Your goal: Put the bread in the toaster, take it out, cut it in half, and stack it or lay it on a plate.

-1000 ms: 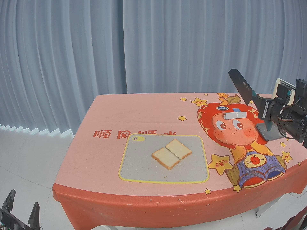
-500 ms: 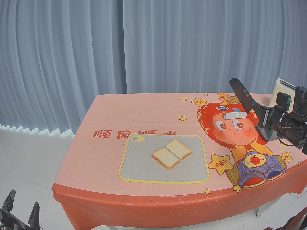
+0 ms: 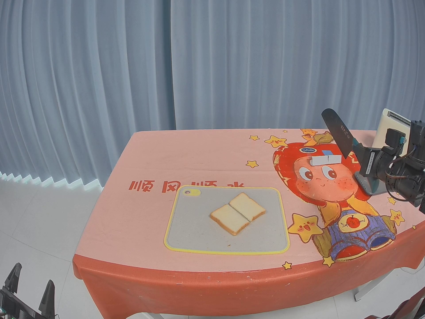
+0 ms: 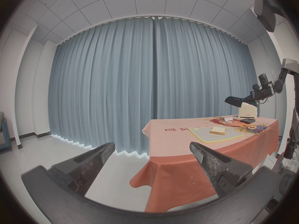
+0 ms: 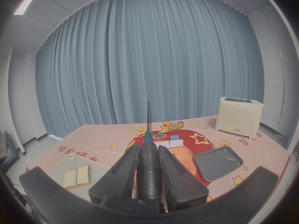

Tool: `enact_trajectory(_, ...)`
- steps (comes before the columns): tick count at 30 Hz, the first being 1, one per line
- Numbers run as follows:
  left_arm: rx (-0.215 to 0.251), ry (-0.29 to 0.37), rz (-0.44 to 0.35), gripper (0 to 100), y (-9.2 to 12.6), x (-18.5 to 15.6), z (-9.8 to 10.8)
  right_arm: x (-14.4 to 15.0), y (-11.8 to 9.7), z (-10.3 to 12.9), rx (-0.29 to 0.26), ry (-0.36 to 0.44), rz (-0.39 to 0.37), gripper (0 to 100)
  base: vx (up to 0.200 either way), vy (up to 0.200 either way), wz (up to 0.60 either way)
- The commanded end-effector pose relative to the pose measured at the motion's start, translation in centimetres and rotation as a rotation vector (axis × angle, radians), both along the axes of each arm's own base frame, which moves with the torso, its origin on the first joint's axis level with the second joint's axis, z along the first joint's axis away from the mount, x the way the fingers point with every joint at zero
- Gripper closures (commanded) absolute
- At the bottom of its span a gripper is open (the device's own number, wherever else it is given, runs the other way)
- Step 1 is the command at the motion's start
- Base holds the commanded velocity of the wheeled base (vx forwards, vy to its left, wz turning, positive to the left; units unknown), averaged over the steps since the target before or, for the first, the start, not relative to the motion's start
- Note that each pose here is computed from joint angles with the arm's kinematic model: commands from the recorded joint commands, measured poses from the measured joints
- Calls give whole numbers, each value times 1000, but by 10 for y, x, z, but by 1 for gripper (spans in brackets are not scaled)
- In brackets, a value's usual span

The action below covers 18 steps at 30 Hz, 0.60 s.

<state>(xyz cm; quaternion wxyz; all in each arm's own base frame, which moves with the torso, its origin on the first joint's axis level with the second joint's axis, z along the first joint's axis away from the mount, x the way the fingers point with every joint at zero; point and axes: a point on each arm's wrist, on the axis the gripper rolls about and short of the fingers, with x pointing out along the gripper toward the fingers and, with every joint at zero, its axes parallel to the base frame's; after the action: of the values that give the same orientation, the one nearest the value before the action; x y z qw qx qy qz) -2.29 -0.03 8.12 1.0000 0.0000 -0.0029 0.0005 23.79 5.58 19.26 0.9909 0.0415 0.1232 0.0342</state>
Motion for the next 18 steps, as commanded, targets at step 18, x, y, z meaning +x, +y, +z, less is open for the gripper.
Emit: enact_trajectory(18, 0, 1, 0, 0, 0, 0, -5, 21, -24, -8, 12, 35, -56, 100, 0, 0, 0)
